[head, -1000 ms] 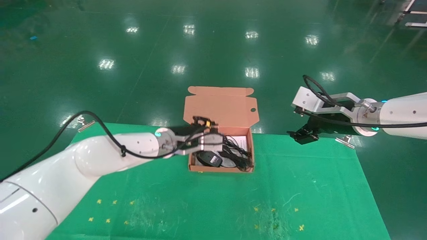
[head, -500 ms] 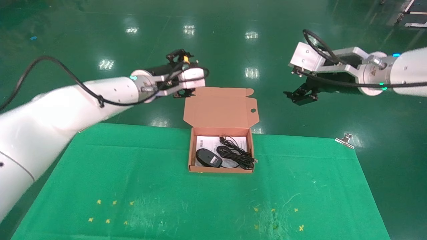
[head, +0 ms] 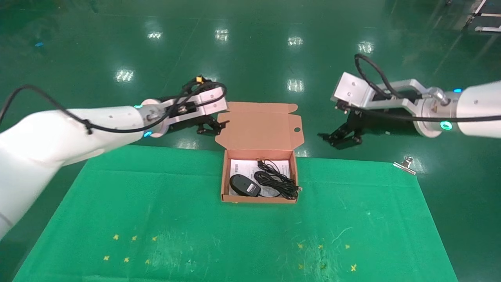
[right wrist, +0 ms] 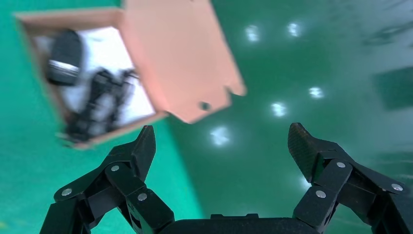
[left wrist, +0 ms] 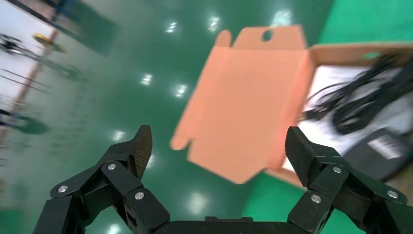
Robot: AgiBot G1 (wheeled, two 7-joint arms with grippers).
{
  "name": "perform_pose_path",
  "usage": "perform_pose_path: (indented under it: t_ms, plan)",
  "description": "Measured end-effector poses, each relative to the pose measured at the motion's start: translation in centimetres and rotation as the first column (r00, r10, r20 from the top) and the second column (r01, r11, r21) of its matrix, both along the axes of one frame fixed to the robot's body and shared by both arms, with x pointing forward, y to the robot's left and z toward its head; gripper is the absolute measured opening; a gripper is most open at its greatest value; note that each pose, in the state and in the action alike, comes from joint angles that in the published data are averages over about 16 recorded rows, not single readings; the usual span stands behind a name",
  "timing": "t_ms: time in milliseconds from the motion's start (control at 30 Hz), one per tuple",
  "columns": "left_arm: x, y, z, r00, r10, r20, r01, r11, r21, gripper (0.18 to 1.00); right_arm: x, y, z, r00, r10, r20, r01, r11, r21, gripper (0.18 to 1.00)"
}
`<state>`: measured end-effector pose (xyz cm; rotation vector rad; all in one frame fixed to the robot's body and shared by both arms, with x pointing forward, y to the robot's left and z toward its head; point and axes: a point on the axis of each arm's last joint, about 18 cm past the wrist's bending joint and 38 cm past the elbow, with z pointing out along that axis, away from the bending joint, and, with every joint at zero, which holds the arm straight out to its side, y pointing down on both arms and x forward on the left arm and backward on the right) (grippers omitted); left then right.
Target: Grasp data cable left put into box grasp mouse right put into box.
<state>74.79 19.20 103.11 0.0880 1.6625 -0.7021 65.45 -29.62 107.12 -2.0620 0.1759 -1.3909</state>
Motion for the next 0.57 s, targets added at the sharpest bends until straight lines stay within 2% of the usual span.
perform_pose_path:
  t_ms: [167,333,567]
  plan:
    - [-1.4,1.1,-1.5,0.994,-0.067,-0.085,0.059,0.993,-0.098,0.994,-1.0,0.3,-1.9,0.996,0.073,-0.060,-0.069,0.996,0.059,1.000]
    - [-3.2,2.3,-2.8,0.976,-0.153,-0.158,0.119,0.972,-0.201,0.999,-2.4,0.6,-3.7,0.981,0.160,-0.111,-0.145,0.981,0.126,1.000]
    - [-4.9,3.1,-3.5,0.955,-0.221,-0.199,0.163,0.948,-0.273,1.001,-3.5,0.8,-4.8,0.964,0.227,-0.139,-0.201,0.964,0.176,1.000]
